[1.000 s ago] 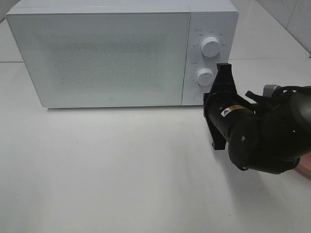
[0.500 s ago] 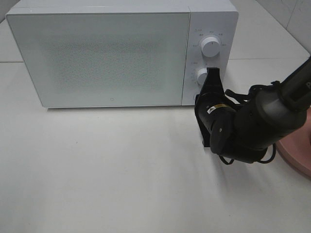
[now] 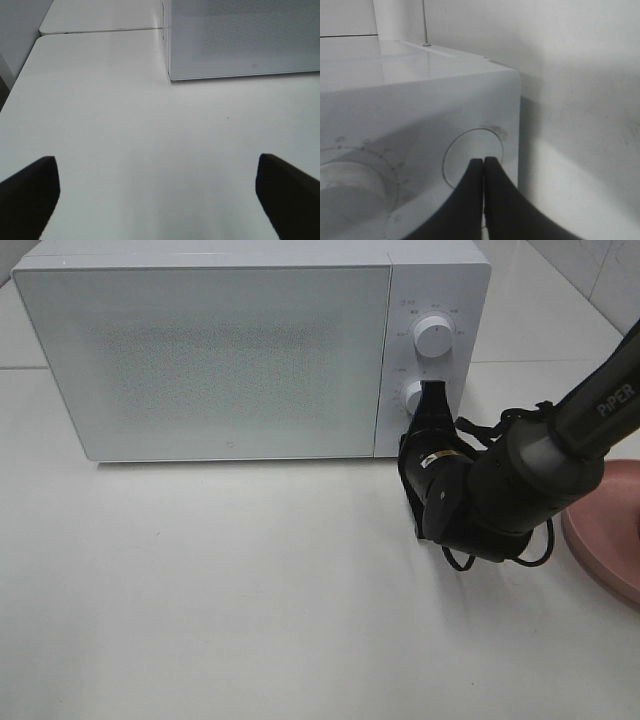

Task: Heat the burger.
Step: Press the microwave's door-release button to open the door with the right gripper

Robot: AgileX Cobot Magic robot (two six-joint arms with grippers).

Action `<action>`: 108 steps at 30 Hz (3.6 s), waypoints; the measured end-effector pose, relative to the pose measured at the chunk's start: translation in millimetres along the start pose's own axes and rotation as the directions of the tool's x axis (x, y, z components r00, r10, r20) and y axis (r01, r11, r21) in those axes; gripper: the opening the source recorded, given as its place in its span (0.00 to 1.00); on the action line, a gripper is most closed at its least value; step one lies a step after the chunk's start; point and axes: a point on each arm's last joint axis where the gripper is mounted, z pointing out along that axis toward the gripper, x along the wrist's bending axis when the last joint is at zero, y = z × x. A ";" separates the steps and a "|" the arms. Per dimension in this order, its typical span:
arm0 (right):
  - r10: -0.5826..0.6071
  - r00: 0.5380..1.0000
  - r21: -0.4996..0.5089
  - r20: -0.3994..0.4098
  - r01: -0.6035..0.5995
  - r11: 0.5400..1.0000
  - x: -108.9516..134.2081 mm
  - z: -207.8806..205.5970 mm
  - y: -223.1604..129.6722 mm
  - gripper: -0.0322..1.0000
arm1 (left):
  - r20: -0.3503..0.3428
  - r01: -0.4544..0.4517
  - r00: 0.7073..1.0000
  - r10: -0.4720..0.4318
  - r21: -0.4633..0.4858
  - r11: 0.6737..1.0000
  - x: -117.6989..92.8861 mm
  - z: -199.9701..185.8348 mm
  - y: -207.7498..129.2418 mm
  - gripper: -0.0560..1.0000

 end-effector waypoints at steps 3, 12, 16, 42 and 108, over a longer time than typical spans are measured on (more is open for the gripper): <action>0.006 1.000 -0.009 -0.003 -0.006 1.000 0.9 1.4 2.2 0.05 | 0.000 0.000 1.000 0.000 0.000 1.000 0.0 0.0 0.0 0.99; 0.018 1.000 -0.034 -0.009 -0.019 0.999 -0.9 5.3 3.1 0.05 | 0.000 0.000 1.000 0.000 0.000 1.000 0.0 0.0 0.0 0.99; 0.013 1.000 -0.032 -0.024 -0.014 0.999 2.5 7.4 1.0 0.05 | 0.000 0.000 1.000 0.000 0.000 1.000 0.0 0.0 0.0 0.99; 0.032 0.999 -0.032 -0.016 -0.032 0.999 8.2 11.8 -4.2 0.05 | 0.000 0.000 1.000 0.000 0.000 1.000 0.0 0.0 0.0 0.99; -0.077 0.997 -0.033 -0.004 0.077 0.996 15.5 0.3 2.0 0.05 | 0.000 0.000 1.000 0.000 0.000 1.000 0.0 0.0 0.0 0.99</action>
